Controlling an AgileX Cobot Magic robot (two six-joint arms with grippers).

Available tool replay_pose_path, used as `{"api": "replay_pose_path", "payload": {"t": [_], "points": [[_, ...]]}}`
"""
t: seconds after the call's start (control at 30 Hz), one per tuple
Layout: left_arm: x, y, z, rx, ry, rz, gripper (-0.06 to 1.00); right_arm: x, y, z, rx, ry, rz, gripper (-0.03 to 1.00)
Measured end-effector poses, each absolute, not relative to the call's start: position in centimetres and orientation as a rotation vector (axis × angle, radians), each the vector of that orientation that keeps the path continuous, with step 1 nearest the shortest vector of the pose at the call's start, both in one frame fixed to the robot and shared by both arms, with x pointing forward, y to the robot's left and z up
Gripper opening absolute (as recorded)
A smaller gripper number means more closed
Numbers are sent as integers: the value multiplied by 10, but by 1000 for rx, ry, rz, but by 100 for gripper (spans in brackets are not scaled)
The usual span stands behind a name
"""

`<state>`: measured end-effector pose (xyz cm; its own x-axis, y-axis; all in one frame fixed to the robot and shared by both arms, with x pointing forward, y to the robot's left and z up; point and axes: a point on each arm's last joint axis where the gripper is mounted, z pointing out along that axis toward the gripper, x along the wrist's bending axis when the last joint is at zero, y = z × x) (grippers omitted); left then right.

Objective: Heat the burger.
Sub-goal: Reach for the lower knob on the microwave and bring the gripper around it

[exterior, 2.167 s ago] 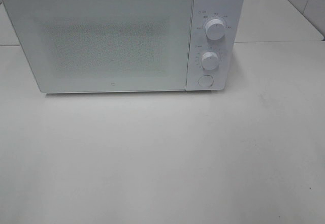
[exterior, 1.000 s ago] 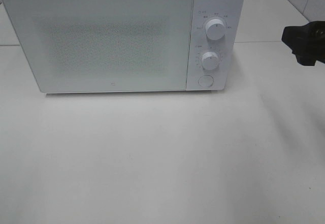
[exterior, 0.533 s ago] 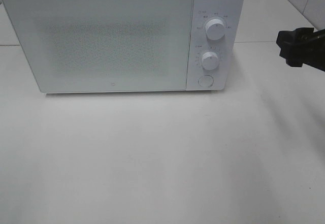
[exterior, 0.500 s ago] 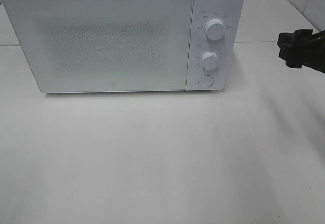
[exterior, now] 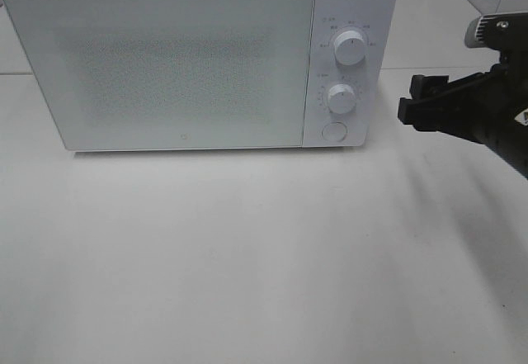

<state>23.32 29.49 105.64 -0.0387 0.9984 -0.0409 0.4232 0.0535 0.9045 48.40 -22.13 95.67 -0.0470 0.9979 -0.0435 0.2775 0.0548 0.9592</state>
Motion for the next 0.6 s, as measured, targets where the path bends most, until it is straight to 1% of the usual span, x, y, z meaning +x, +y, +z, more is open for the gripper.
{"api": "replay_pose_path", "payload": {"t": [0.27, 0.6], "points": [[233, 295, 1056, 1471, 1569, 954, 99, 473, -192, 940, 1375, 1473, 1036, 75], [233, 295, 1056, 1471, 1569, 954, 99, 466, -173, 927, 1377, 1448, 1010, 75]]}}
